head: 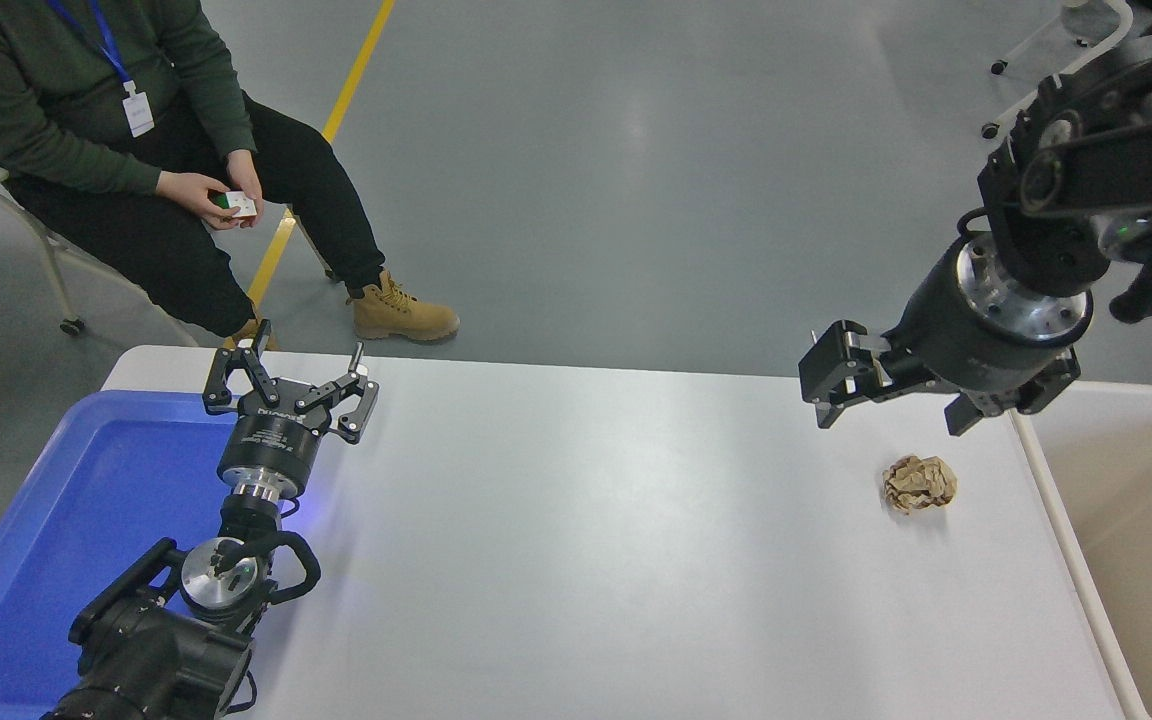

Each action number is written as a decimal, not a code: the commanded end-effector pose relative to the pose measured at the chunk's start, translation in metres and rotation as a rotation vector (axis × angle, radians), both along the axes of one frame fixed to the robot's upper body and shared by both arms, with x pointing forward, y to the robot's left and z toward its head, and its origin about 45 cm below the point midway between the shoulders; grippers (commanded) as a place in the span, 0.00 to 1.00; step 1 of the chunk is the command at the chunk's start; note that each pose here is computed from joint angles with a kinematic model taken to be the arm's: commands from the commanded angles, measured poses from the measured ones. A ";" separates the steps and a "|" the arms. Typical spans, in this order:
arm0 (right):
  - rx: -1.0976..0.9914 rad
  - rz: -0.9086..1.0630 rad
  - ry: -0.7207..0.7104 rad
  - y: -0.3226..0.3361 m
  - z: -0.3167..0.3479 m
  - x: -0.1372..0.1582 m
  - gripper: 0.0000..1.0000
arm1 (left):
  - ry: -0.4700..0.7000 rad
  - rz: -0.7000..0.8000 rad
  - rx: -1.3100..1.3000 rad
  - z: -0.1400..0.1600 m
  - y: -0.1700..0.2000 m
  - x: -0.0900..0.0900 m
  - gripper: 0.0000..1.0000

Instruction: Pick up paper ball place in dustbin

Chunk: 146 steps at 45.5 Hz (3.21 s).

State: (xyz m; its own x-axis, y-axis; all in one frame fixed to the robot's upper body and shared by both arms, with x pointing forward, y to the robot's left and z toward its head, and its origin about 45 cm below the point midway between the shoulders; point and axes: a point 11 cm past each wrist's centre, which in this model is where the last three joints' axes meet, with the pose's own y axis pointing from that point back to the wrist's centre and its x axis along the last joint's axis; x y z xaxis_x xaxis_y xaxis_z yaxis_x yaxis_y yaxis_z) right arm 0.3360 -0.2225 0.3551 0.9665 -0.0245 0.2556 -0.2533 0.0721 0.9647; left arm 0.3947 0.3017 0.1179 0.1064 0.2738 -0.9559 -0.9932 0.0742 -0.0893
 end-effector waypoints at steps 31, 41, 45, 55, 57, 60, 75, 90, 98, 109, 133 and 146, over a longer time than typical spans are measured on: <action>-0.212 0.171 -0.207 -0.093 -0.212 0.066 1.00 | 0.000 0.000 0.000 0.000 0.000 0.000 0.99; -0.218 0.169 -0.243 -0.111 -0.243 0.071 1.00 | 0.000 0.000 0.000 0.000 0.000 0.000 0.99; -0.223 0.150 -0.246 -0.124 -0.251 0.067 1.00 | 0.000 0.000 0.000 0.000 0.000 0.000 0.99; -0.260 0.123 -0.275 -0.146 -0.268 0.065 1.00 | 0.000 0.000 0.000 0.000 0.000 0.000 0.99; -0.266 0.121 -0.286 -0.148 -0.268 0.066 1.00 | 0.000 0.000 0.000 0.000 0.000 0.000 0.99; -0.271 0.119 -0.295 -0.150 -0.269 0.068 1.00 | 0.000 0.000 0.000 0.000 0.000 0.000 0.99; -0.241 0.101 -0.293 -0.144 -0.285 0.060 1.00 | 0.000 0.000 0.000 0.000 0.000 0.000 0.99; -0.214 0.107 -0.291 -0.136 -0.292 0.057 1.00 | 0.000 0.000 0.000 0.000 0.000 0.000 0.99; -0.207 0.111 -0.283 -0.133 -0.298 0.053 1.00 | 0.000 0.000 0.000 0.000 0.000 0.000 0.99; -0.221 0.113 -0.309 -0.133 -0.302 0.055 0.77 | 0.000 0.000 0.000 0.000 0.000 0.000 0.99; -0.261 0.165 -0.311 -0.137 -0.305 0.055 0.00 | 0.000 0.000 0.000 0.000 0.000 0.000 0.99; -0.260 0.159 -0.309 -0.138 -0.305 0.054 0.00 | 0.000 0.000 0.000 0.000 0.000 0.000 0.99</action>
State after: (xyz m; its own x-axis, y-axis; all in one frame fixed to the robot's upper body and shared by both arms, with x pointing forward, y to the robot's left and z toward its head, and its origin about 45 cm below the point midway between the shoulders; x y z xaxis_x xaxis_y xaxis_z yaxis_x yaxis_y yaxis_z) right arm 0.3905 -0.3593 0.0503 0.8298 0.2225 0.5119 -0.5553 0.2362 0.7974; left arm 0.3947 0.3017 0.1179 0.1064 0.2738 -0.9559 -0.9932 0.0740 -0.0893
